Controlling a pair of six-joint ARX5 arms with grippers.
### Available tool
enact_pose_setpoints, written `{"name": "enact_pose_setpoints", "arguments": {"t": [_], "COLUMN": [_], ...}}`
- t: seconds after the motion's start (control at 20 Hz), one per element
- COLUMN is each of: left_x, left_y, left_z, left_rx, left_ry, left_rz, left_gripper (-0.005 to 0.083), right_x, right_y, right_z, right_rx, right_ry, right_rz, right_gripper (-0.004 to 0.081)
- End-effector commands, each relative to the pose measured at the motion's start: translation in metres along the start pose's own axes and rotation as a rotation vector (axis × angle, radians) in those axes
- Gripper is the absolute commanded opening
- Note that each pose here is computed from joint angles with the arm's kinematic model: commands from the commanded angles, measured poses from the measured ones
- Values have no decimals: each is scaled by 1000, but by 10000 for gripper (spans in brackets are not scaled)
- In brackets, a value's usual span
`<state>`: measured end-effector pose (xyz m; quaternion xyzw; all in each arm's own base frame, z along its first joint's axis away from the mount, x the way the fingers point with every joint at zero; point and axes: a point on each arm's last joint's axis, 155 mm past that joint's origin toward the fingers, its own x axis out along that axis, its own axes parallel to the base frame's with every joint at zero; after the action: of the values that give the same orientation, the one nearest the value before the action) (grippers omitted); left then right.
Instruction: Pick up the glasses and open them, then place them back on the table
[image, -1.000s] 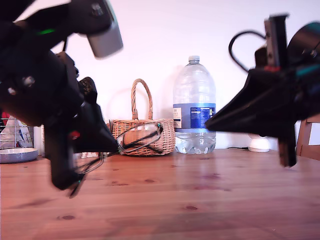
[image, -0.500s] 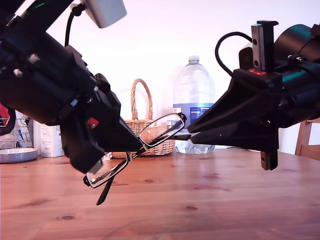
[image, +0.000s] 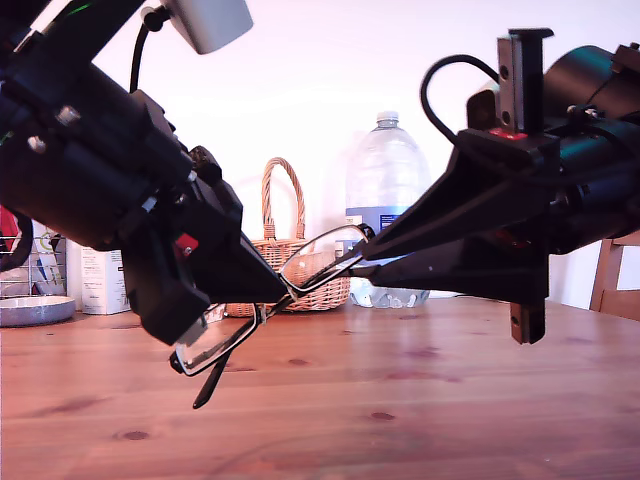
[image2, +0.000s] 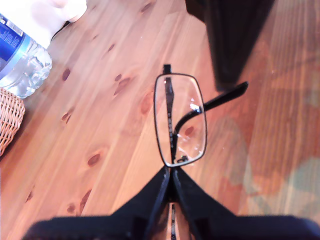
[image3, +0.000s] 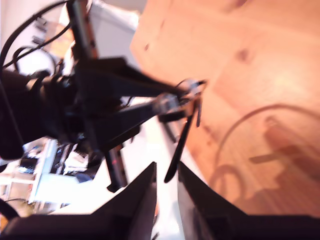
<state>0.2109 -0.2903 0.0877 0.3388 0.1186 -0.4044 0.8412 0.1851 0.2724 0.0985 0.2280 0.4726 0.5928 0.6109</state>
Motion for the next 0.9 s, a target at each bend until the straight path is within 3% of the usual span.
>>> {"name": "enact_pose_setpoints", "arguments": {"t": [0.0,0.3,0.6,0.85], "left_x": [-1,-1,-1,-1], "left_y": [-1,-1,-1,-7], "left_z": [-1,1,5,8], "left_rx": [-7,-8,-13,-5], "left_ry": [-5,-12,-29,-42], "left_rz": [-2,-5,-8,-38], "left_gripper": [-22,-22,-22,-22], "right_x": [2,3,3,3], "right_y": [4,-2,-11,-11], "right_z": [2,4,6,7], "right_rx": [-15,-19,-26,-46], "right_ry": [6,-2,-15,-16], "right_rz": [13,-26,-72,-74], "right_gripper": [107,102,2,-11]}}
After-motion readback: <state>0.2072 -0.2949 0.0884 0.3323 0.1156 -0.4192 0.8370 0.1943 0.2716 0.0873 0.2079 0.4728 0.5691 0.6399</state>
